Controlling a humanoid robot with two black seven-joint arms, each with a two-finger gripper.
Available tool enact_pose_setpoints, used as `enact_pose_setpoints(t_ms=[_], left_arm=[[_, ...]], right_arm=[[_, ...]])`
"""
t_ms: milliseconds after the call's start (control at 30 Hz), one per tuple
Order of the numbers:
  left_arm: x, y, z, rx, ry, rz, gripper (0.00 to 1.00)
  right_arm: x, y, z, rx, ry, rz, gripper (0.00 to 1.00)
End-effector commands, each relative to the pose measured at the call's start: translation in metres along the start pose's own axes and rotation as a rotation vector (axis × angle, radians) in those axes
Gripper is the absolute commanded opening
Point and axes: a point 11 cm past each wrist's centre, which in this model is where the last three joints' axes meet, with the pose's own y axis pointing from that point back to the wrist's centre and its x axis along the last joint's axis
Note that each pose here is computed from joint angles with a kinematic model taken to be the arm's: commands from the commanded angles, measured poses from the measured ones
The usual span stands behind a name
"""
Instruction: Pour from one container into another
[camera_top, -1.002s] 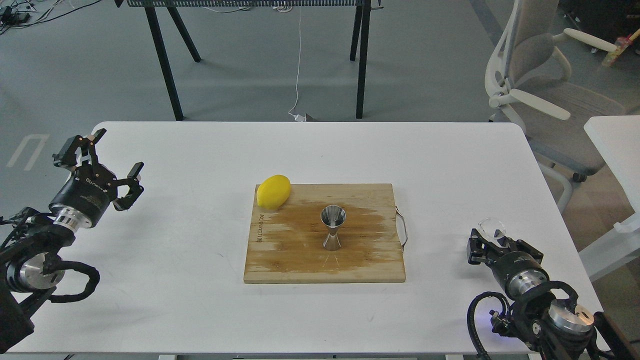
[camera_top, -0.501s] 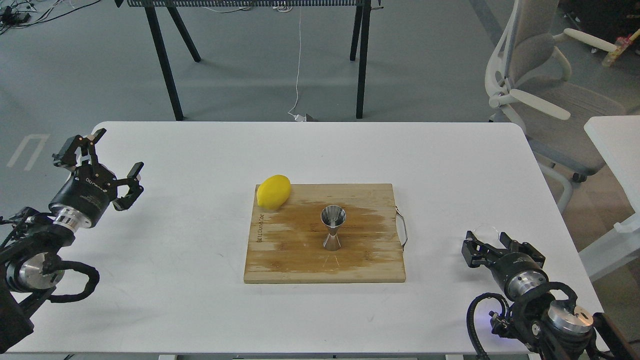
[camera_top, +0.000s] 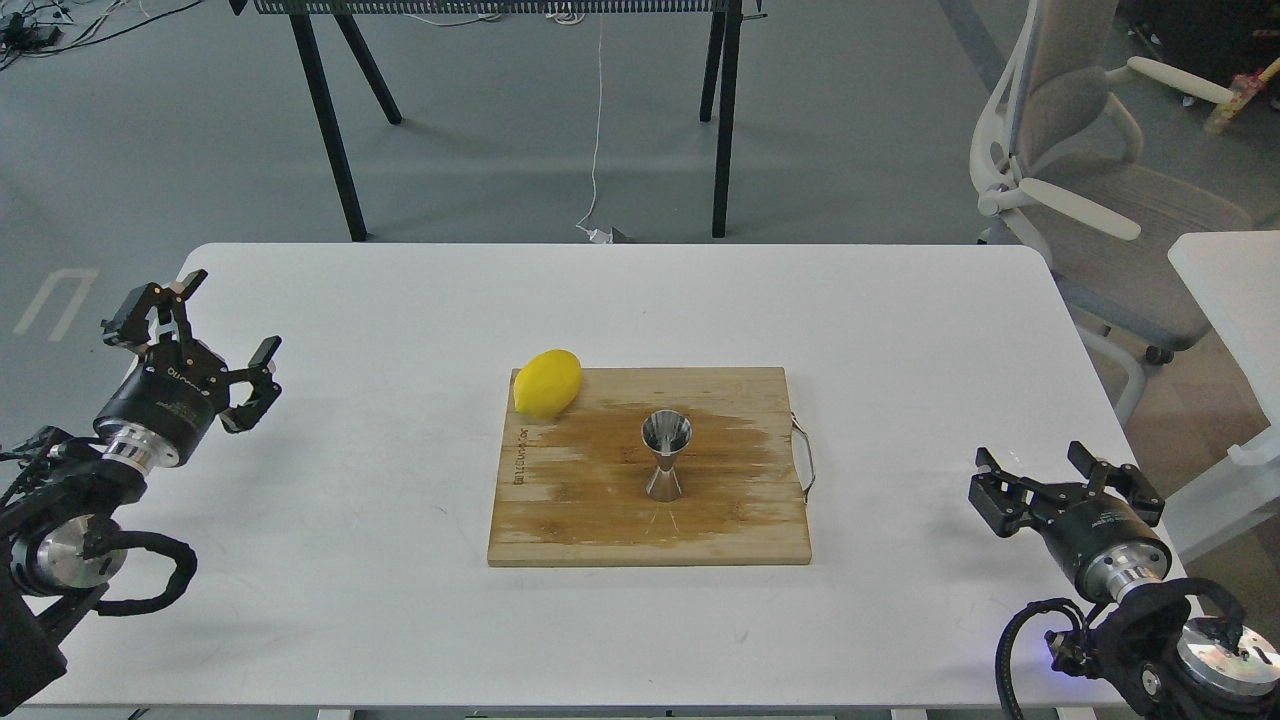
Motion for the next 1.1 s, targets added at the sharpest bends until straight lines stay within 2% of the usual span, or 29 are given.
enact_pose_setpoints(t_ms=[0, 100, 200, 300, 434, 668, 835, 1068], left_arm=[[-0.003, -0.002, -0.004, 0.002, 0.009, -0.004, 1.00], [-0.004, -0.003, -0.003, -0.001, 0.009, -0.007, 1.00], [-0.002, -0.002, -0.001, -0.003, 0.005, -0.003, 1.00], [-0.001, -0.001, 0.000, -0.003, 0.002, -0.001, 1.00], [-0.001, -0.001, 0.000, -0.003, 0.002, -0.001, 1.00], [0.007, 0.005, 0.003, -0.004, -0.001, 0.019, 1.00], [0.019, 0.014, 0.010, 0.000, -0.024, 0.043, 1.00], [0.024, 0.019, 0.008, 0.005, -0.023, 0.057, 1.00]], right_arm=[[-0.004, 0.001, 0.000, -0.009, 0.010, -0.028, 0.97], [-0.010, 0.001, -0.001, -0.014, 0.019, -0.048, 0.98], [-0.035, 0.005, 0.003, -0.060, 0.046, -0.137, 0.99], [-0.059, 0.011, 0.005, -0.113, 0.095, -0.304, 0.99], [-0.091, 0.016, -0.001, -0.198, 0.219, -0.611, 0.99], [-0.077, -0.021, -0.025, -0.219, 0.190, -0.512, 0.99], [-0.069, -0.023, -0.011, -0.294, 0.106, -0.487, 0.99], [-0.071, -0.023, -0.012, -0.287, 0.107, -0.491, 0.99]])
